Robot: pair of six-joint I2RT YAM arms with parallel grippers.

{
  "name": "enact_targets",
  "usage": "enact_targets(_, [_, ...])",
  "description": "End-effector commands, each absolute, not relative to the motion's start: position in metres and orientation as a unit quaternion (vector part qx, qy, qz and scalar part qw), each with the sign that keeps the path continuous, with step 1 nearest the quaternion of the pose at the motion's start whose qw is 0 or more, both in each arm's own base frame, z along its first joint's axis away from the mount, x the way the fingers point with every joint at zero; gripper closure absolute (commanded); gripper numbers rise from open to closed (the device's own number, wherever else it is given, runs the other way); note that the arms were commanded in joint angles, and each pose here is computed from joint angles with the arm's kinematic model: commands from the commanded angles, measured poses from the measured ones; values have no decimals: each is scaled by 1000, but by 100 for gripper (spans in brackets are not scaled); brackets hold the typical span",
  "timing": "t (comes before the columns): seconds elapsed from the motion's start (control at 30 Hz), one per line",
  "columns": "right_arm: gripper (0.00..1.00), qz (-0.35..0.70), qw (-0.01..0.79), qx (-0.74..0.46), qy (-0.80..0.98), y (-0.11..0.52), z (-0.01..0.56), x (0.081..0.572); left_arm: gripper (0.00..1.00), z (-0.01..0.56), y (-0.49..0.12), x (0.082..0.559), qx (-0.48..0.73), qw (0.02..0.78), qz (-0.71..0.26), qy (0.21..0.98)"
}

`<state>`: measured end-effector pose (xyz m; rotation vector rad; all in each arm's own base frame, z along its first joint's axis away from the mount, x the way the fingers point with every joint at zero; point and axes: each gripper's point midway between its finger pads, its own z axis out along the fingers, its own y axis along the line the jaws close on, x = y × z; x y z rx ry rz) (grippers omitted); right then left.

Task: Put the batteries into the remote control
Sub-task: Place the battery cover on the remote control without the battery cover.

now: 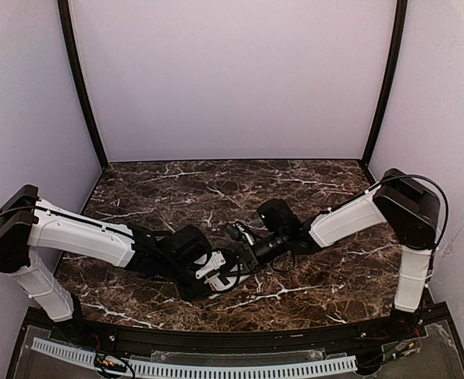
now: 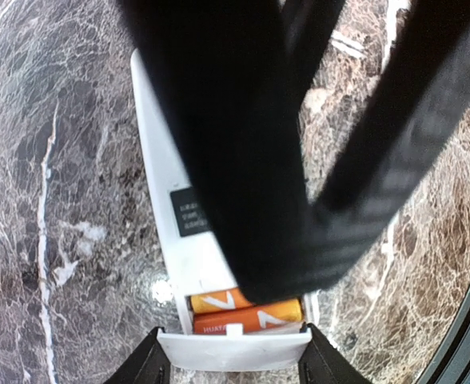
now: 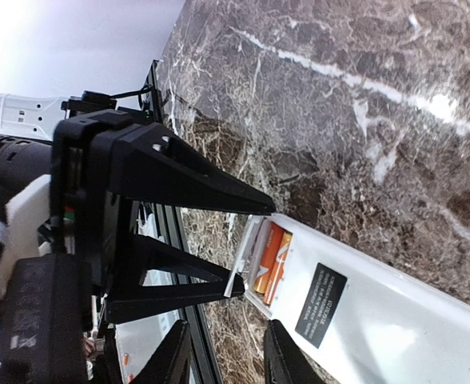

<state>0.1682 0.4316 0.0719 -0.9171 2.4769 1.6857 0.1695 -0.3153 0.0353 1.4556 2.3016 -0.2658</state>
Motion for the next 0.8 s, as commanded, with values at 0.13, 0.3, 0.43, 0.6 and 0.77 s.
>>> enact_targets(0.13, [70, 538, 35, -297, 788, 421, 79, 183, 49, 42, -313, 165, 513, 199, -113, 827])
enact_targets(0.3, [70, 533, 43, -285, 796, 413, 75, 189, 49, 49, -313, 164, 510, 201, -118, 828])
enact_targets(0.43, [69, 529, 56, -270, 802, 403, 76, 200, 48, 46, -317, 160, 510, 190, -130, 829])
enact_targets(0.6, [65, 520, 79, -252, 812, 389, 78, 215, 47, 40, -321, 163, 493, 177, -125, 842])
enact_targets(0.77, [61, 504, 87, -238, 826, 380, 68, 226, 47, 37, -323, 164, 488, 171, -124, 847])
